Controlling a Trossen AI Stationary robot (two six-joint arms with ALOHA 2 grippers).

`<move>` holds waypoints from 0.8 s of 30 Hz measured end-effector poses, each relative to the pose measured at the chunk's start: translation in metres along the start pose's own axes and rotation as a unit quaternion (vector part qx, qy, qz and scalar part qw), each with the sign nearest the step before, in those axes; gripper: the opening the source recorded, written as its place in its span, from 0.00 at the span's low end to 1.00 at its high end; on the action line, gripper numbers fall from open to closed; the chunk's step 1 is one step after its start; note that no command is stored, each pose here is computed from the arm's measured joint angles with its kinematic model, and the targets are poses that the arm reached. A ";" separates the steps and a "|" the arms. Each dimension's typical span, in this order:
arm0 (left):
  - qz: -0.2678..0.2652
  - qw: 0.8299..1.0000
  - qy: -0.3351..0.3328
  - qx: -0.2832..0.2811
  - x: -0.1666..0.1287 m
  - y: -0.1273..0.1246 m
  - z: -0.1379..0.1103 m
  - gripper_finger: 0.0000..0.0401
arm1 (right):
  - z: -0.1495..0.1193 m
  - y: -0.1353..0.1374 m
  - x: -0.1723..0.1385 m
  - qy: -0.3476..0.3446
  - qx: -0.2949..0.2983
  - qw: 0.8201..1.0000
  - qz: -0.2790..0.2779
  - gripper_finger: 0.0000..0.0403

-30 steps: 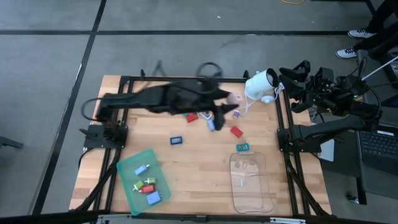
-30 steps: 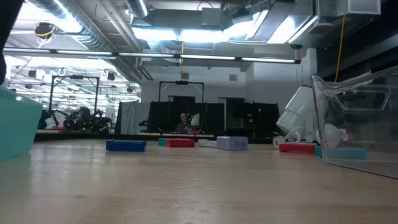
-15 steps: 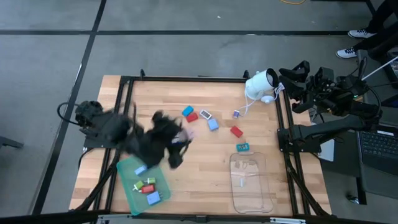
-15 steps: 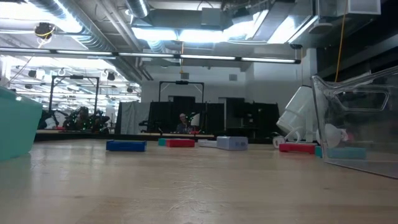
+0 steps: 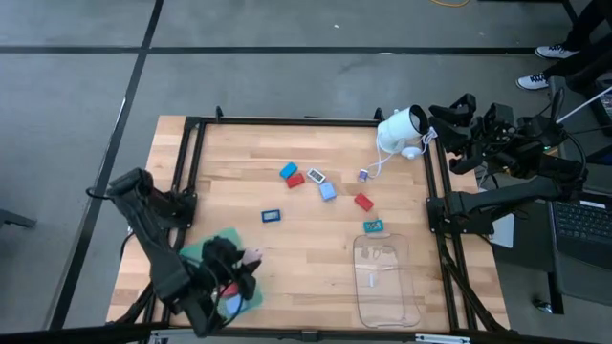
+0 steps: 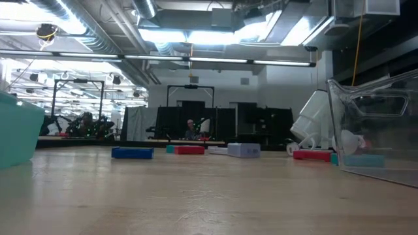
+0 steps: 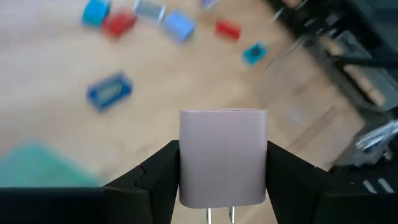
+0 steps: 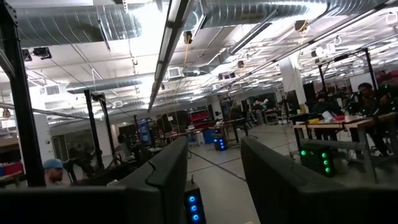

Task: Pick & Place Office items
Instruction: Put the pink charger adapter into the blue bin

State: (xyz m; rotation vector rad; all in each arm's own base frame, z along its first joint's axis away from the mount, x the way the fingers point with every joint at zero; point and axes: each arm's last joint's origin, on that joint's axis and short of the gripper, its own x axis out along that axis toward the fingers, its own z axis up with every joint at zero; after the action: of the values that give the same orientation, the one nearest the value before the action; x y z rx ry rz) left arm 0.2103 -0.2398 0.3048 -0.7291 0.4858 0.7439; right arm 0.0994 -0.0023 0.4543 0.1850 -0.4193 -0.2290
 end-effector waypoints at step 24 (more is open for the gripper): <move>0.171 0.966 0.172 0.089 0.032 0.069 -0.063 0.47 | -0.002 0.000 0.000 0.011 0.024 1.000 0.000 0.39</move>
State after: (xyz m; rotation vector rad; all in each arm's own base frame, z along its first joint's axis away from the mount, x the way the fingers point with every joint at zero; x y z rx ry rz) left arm 0.1696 -0.2373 0.2144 -0.6140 1.0006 0.8845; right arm 0.1003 -0.0022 0.4523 0.2349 -0.4031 -0.2176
